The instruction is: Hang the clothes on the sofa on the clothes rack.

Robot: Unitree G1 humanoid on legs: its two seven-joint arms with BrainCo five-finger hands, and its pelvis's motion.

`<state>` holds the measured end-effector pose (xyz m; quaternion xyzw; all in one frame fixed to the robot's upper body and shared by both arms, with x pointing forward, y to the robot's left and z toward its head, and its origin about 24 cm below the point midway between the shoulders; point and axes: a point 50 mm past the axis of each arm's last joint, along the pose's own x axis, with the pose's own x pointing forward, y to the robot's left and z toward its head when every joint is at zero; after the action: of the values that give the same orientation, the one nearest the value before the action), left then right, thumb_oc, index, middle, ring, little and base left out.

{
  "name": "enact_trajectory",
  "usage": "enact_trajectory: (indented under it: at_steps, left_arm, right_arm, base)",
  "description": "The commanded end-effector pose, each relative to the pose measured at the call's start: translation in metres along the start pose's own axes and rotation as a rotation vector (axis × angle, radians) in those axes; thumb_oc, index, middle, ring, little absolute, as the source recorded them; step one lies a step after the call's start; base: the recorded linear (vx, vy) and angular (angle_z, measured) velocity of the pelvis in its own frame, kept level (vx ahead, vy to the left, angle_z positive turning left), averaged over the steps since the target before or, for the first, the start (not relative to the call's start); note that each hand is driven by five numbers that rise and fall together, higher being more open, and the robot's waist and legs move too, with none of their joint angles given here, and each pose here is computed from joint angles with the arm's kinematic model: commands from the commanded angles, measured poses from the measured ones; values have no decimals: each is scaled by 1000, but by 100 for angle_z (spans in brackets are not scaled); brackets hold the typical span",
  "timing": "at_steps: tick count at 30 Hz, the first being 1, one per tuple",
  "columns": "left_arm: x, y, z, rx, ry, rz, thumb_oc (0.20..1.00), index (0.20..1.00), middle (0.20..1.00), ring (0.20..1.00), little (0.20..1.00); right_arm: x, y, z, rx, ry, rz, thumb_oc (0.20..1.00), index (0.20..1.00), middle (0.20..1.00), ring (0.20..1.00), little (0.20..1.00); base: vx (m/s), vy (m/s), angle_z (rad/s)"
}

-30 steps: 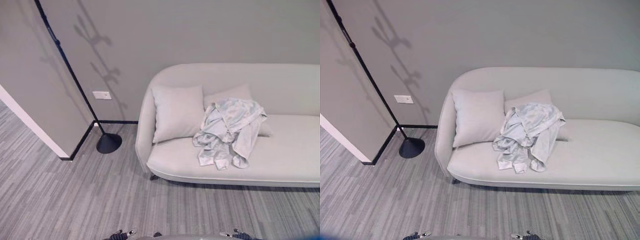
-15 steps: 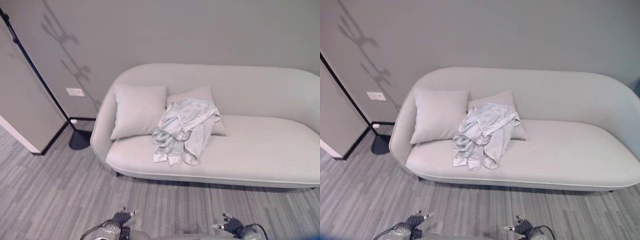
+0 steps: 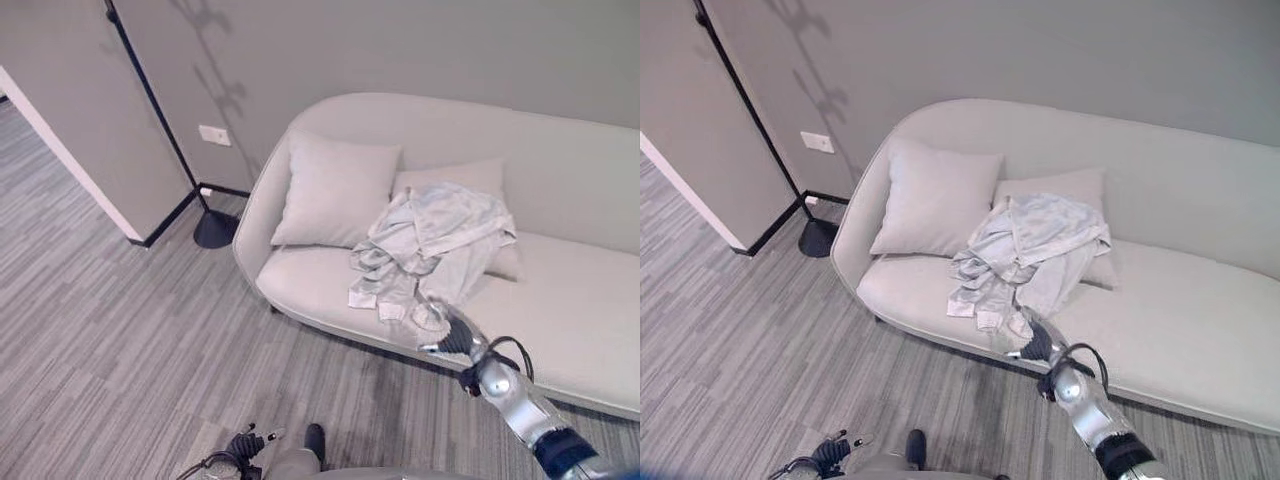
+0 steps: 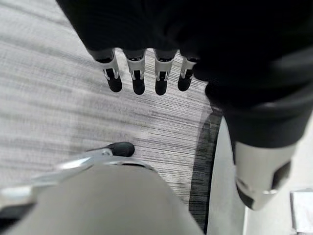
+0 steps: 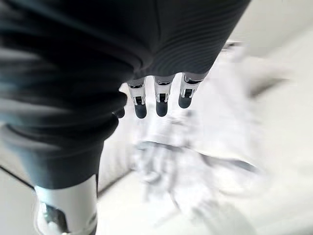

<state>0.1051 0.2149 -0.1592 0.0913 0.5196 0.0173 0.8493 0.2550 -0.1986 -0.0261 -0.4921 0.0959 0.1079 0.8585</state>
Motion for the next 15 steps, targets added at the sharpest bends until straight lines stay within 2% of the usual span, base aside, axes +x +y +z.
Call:
enact_trajectory:
  at_steps: [1,5,8,10,15]
  left_arm:
    - [3,4,16,25,-54,19,1000,1000,1000,1000,1000]
    - [2,15,11,-2,-35,61,1000,1000,1000,1000,1000]
    - [2,18,12,4,-27,75,1000,1000,1000,1000,1000]
    - [1,26,7,2,-5,101,1000,1000,1000,1000,1000]
    - [1,30,6,-16,1,116,1000,1000,1000,1000,1000]
  right_arm:
    - [10,-10,8,-165,-57,-93,1000,1000,1000,1000,1000]
    - [20,-17,-5,-384,-11,-132,1000,1000,1000,1000,1000]
    - [26,-23,-8,-445,25,-162,1000,1000,1000,1000,1000]
    - [30,-30,-17,-564,76,-176,1000,1000,1000,1000,1000]
    - [28,-44,-31,-692,114,-184,1000,1000,1000,1000,1000]
  base:
    - [150,171,35]
    - [130,169,12]
    - [123,162,17]
    - [215,156,13]
    - [204,-14,19]
